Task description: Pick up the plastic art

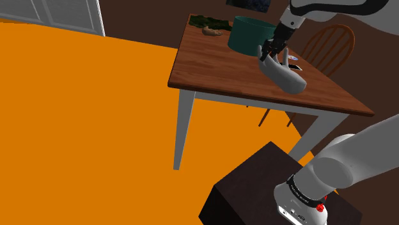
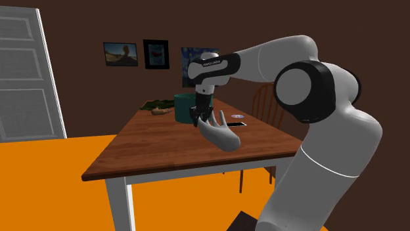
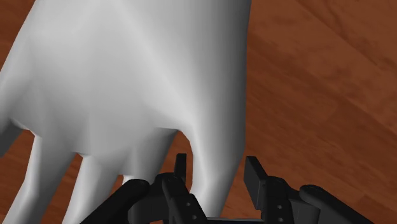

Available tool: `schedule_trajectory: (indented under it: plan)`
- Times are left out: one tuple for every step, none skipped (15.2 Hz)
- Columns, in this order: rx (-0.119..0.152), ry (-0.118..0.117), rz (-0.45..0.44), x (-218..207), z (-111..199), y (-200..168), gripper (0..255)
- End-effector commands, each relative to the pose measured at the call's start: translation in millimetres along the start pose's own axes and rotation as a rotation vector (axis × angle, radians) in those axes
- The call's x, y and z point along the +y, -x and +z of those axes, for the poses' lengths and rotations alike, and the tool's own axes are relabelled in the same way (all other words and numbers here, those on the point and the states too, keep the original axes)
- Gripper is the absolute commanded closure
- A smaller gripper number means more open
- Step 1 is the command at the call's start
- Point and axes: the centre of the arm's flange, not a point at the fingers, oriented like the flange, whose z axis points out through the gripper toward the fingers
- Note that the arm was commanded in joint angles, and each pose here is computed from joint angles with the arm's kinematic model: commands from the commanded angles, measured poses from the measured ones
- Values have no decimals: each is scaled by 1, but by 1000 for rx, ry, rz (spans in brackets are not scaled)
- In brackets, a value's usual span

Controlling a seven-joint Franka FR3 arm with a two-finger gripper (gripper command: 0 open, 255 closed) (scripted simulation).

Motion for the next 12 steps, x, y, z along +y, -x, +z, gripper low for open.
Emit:
schedule_trajectory:
  plan:
    - [0, 0, 0, 0, -8, -1, 255]
    - [0, 0, 0, 0, -13, -2, 255]
    - [0, 0, 0, -1, -18, -3, 255]
    - [0, 0, 0, -1, -23, -4, 255]
    - [0, 0, 0, -1, -28, -5, 255]
    - [0, 0, 0, -1, -34, -6, 255]
    - [0, 0, 0, -2, -39, -6, 255]
    - [0, 0, 0, -2, -44, -7, 255]
    - [0, 0, 0, -2, -49, -8, 255]
    - [0, 0, 0, -2, -54, -9, 255]
    - [0, 0, 0, -3, -60, -10, 255]
    - [0, 0, 0, -3, -65, -11, 255]
